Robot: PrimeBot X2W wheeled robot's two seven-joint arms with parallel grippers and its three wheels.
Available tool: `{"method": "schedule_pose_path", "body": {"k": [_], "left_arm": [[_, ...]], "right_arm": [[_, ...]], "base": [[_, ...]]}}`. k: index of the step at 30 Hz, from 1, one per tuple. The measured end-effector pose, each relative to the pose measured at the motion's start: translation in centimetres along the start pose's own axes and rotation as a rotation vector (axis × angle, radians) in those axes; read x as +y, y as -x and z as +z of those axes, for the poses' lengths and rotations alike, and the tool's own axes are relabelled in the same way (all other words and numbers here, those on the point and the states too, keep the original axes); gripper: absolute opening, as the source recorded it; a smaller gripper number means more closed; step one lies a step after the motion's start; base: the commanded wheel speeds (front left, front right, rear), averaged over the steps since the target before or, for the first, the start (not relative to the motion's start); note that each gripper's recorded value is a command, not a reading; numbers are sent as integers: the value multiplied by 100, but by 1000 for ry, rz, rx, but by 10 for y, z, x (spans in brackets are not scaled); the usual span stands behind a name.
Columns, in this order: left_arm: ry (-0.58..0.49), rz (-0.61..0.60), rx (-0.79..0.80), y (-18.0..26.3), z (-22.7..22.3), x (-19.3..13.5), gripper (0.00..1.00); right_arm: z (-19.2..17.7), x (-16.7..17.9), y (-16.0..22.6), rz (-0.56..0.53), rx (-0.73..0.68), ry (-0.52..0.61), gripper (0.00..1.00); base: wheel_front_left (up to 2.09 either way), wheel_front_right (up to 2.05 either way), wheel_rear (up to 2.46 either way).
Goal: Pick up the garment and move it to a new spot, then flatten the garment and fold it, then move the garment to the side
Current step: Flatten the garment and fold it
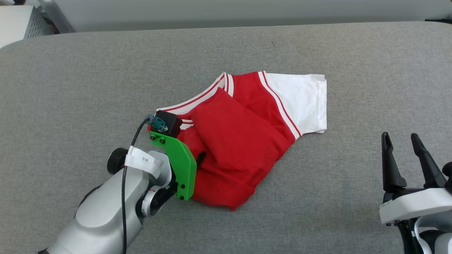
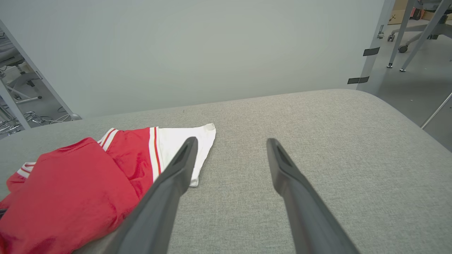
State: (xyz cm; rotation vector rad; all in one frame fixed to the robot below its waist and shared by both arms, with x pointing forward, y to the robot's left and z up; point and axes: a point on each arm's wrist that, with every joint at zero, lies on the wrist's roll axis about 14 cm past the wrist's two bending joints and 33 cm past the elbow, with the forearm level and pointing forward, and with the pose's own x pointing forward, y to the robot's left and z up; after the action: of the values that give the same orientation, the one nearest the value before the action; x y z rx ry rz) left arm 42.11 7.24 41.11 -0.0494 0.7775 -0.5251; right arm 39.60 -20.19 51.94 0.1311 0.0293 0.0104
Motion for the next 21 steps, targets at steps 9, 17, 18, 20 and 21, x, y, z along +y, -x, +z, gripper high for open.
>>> {"method": "schedule_pose_path", "body": {"k": [9,17,18,20,21], "left_arm": [[-140,-14,-132,12,35,-14,0],[-331,-139,-310,32,69,-87,0],[-350,-168,-309,33,66,-99,0],[-392,-244,-294,35,55,-127,0],[-408,-269,-289,36,51,-137,0]], "right_arm": [[6,0,1,0,-21,1,100],[19,5,4,14,-59,0,100],[20,5,4,17,-62,0,100],[23,7,5,22,-66,0,100],[24,8,6,24,-68,-1,100]], "base": [[0,0,0],[0,0,0],[0,0,0],[0,0,0],[0,0,0]]}}
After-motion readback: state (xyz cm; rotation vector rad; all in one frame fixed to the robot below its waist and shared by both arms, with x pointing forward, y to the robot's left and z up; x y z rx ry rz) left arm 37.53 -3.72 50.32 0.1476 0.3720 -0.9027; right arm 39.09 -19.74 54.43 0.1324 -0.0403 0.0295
